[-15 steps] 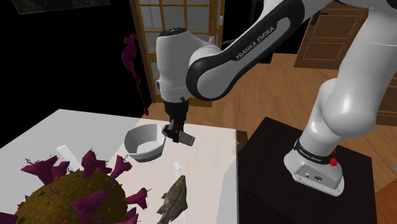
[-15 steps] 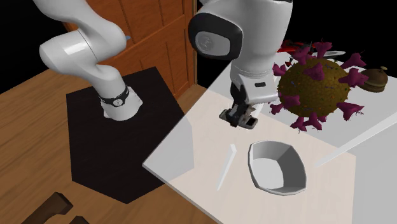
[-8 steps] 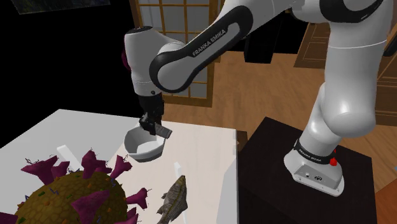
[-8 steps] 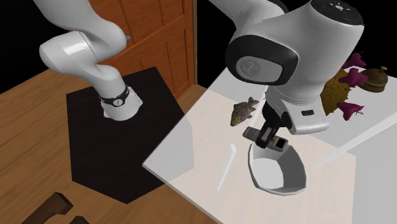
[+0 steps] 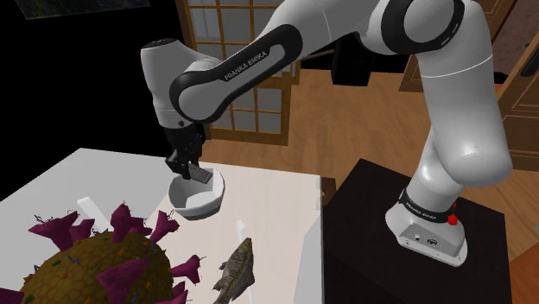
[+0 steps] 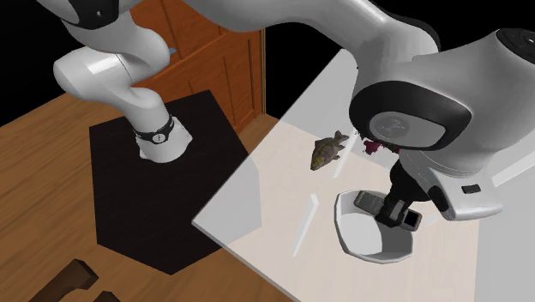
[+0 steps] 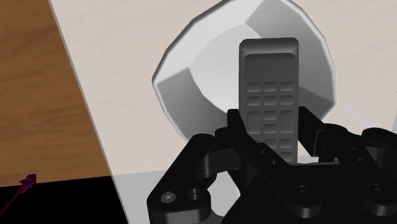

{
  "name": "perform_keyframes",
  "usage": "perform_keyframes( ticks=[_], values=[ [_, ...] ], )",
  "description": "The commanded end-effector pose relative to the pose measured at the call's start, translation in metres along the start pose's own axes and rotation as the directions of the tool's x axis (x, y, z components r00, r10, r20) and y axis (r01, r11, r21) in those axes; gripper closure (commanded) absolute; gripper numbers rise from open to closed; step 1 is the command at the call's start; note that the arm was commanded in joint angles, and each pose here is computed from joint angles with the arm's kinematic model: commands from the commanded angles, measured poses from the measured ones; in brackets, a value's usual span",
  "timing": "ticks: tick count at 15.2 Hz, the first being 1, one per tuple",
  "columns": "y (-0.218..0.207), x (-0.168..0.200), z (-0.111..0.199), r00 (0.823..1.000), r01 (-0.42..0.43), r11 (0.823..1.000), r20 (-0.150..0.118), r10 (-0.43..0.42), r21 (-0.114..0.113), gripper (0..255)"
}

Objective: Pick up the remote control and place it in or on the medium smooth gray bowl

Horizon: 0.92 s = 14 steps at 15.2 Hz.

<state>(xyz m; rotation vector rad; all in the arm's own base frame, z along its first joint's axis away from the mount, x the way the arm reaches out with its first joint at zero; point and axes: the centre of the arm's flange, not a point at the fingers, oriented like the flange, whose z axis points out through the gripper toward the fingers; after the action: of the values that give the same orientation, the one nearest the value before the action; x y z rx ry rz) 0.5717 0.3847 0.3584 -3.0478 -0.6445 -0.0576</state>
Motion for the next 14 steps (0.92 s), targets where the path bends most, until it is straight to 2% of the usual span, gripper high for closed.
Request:
perform_keyframes(
  ticks=[1,10,14],
  values=[
    [0.001,0.001,0.011,1.000,0.000,1.000,0.000,0.000,0.000,255],
    [0.002,-0.001,0.061,1.000,0.000,1.000,0.000,0.000,0.000,255],
    [0.002,-0.001,0.061,1.000,0.000,1.000,0.000,0.000,0.000,255]
  ],
)
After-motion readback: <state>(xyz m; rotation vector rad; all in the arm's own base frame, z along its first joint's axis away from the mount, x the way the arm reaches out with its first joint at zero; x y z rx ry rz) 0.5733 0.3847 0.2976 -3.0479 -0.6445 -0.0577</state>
